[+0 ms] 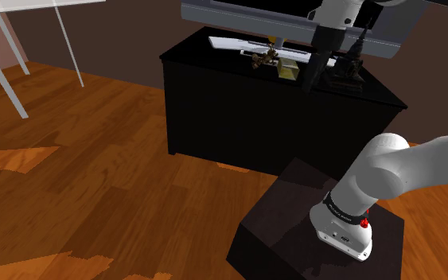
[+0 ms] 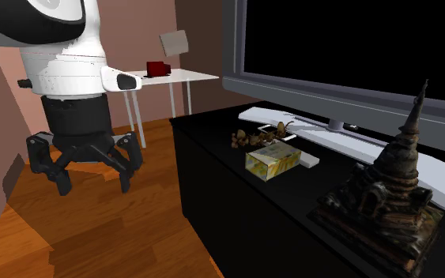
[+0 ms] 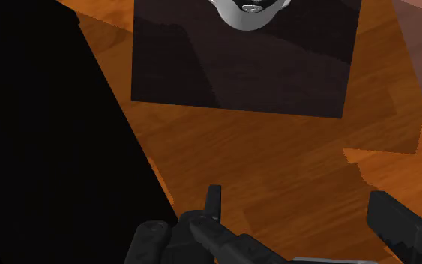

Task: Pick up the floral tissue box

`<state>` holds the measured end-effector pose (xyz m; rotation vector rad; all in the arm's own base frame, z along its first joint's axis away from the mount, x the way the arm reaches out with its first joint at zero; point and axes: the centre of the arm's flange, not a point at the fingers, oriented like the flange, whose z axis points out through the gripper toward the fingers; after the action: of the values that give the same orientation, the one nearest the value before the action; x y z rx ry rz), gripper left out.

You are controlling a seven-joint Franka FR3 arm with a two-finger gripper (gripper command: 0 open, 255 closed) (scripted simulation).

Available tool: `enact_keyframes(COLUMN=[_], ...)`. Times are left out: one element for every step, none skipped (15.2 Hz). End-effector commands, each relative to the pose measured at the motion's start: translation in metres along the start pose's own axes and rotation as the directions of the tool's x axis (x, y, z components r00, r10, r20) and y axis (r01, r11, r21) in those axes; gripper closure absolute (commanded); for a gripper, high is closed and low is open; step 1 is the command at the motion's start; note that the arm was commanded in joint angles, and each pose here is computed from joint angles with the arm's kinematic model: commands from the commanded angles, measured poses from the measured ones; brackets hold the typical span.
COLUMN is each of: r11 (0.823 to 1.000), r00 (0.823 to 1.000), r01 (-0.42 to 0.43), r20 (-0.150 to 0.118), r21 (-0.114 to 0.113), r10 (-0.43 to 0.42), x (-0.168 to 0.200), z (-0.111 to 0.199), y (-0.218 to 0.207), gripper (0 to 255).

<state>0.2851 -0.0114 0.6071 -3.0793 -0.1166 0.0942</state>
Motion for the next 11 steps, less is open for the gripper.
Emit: enact_keyframes(r11=[1.000,0.999,0.995,0.988,0.979,0.968,0.953,0.937,0.918,0.896,0.873], r00=[1.000,0.999,0.995,0.989,0.980,0.969,0.955,0.940,0.921,0.901,0.878], r01=[0.000,0.049,0.098,0.147,0.196,0.244,0.292,0.339,0.386,0.431,0.476], r20=[0.000,0.010,0.020,0.031,0.042,0.055,0.067,0.080,0.094,0.108,0.122], r21=[0.000,-0.014,-0.027,-0.040,-0.052,-0.064,-0.075,-0.085,-0.094,-0.103,-0.112], r10=[0.000,-0.049,-0.098,-0.146,-0.194,-0.241,-0.288,-0.333,-0.377,-0.421,-0.463], x=[0.000,-0.001,-0.001,-0.001,0.000,0.001,0.003,0.005,0.008,0.011,0.015], z=[0.000,0.002,0.004,0.006,0.007,0.009,0.010,0.012,0.013,0.014,0.015], y=[0.000,0.011,0.021,0.032,0.043,0.054,0.064,0.075,0.085,0.096,0.106], gripper=[0,0,0,0,0,0,0,0,0,0,0])
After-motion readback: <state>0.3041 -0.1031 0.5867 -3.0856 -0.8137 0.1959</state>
